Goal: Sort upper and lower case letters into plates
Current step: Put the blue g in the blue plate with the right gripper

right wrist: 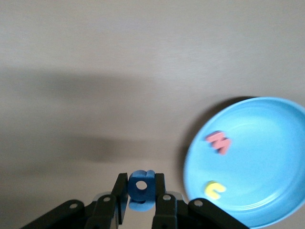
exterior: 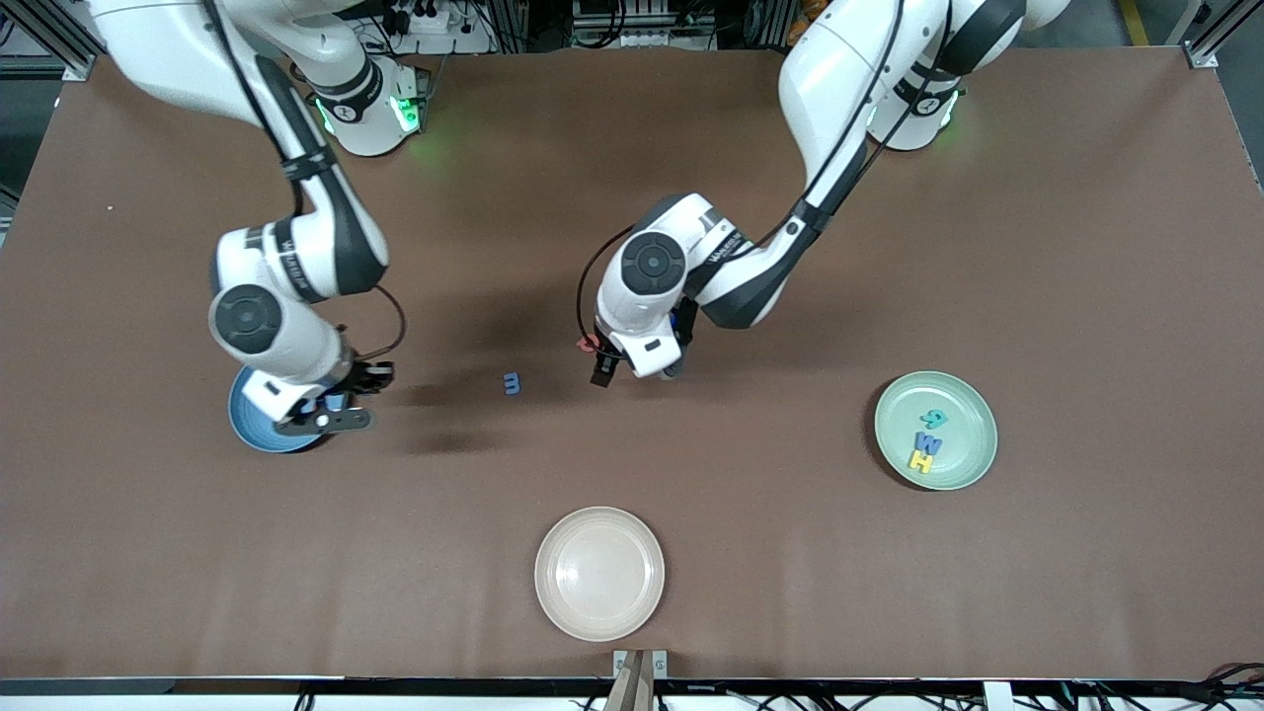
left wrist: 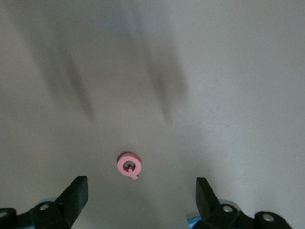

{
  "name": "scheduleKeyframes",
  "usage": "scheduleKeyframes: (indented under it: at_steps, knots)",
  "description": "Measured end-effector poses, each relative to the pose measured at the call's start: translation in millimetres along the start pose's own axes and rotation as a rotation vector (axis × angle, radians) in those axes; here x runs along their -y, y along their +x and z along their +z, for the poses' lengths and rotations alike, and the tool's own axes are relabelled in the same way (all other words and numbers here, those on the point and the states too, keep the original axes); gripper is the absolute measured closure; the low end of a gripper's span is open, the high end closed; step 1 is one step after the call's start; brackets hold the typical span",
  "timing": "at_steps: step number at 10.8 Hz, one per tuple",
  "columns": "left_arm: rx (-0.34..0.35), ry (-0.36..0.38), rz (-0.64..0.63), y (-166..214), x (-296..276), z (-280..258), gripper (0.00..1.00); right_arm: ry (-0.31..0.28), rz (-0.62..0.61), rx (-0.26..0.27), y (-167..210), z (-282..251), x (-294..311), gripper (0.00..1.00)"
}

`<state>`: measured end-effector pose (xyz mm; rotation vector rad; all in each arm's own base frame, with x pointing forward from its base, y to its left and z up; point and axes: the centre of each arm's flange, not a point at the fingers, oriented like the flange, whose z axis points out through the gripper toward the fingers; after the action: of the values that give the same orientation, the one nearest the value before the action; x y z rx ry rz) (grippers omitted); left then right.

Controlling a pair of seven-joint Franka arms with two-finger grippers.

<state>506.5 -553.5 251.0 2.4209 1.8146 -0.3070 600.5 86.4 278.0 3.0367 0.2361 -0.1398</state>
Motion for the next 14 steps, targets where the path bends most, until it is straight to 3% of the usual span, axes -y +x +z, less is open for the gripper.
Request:
scheduleKeyframes:
  at_steps: [7,10,14]
  knots:
    - [-0.053,0.025,0.047,-23.7,18.3,46.8,0.0,0.017,-0.322,0.003,-12.9,8.3,-137.7,0.73]
    - [-0.079,0.014,0.067,-31.8,23.4,60.5,0.0,0.022,-0.407,0.002,-14.3,15.5,-167.3,0.67]
    - [-0.096,-0.003,0.076,-32.7,24.2,69.1,0.01,0.027,-0.426,0.001,-10.3,16.9,-156.6,0.11]
